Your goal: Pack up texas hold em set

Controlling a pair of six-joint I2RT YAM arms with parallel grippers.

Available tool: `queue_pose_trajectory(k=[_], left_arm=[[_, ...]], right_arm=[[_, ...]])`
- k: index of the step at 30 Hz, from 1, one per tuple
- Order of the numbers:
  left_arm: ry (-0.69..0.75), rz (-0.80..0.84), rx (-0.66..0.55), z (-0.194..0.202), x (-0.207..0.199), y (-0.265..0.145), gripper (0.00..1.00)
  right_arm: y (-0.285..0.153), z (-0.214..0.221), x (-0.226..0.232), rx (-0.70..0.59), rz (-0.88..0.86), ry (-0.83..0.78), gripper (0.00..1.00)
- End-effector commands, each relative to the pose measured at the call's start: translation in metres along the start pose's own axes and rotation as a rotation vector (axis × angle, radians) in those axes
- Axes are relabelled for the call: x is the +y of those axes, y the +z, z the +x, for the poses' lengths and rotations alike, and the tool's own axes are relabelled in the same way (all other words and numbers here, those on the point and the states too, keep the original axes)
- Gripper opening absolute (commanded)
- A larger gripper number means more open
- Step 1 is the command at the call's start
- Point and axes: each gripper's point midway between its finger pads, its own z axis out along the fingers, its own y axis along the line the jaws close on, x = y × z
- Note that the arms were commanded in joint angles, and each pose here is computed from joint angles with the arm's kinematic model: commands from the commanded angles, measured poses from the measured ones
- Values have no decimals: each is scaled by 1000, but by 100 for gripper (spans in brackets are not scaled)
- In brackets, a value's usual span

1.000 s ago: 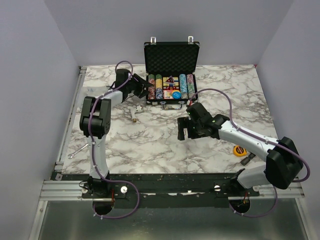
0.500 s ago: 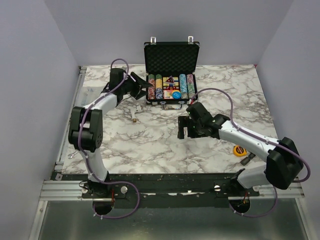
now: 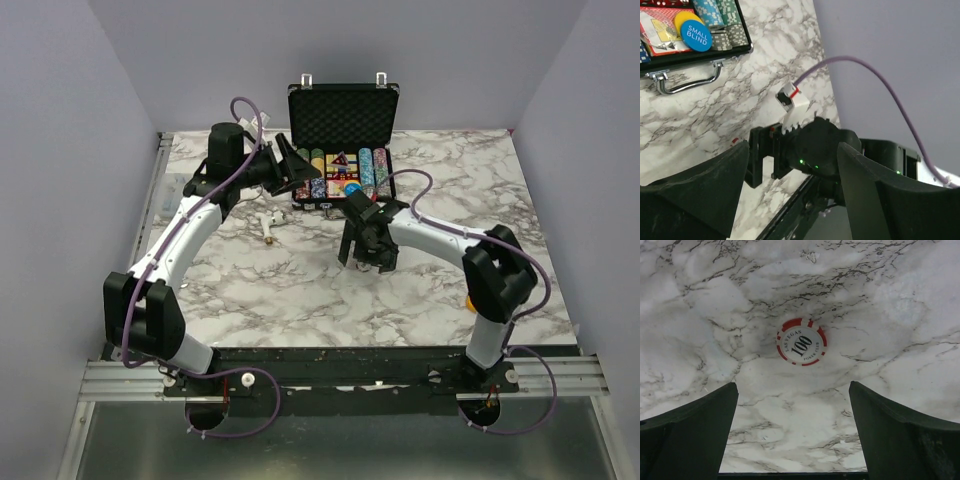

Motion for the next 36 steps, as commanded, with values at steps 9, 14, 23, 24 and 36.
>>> queue_pose_trajectory(k=[9, 14, 23, 24, 36], left_arm=[[156, 14, 152, 45, -6, -21, 70], [153, 51, 177, 58, -20, -21, 69], [117, 79, 210, 63, -23, -19, 67], [117, 78, 208, 62, -22, -19, 67], [71, 64, 180, 49, -7, -21, 67]], right_arm=[[27, -3, -7, 71, 190, 153, 84], [36, -8, -8, 127, 189, 149, 80], [46, -14, -19, 154, 272, 100, 74], [47, -14, -18, 159, 272, 99, 73], [66, 8, -23, 206, 250, 122, 60]])
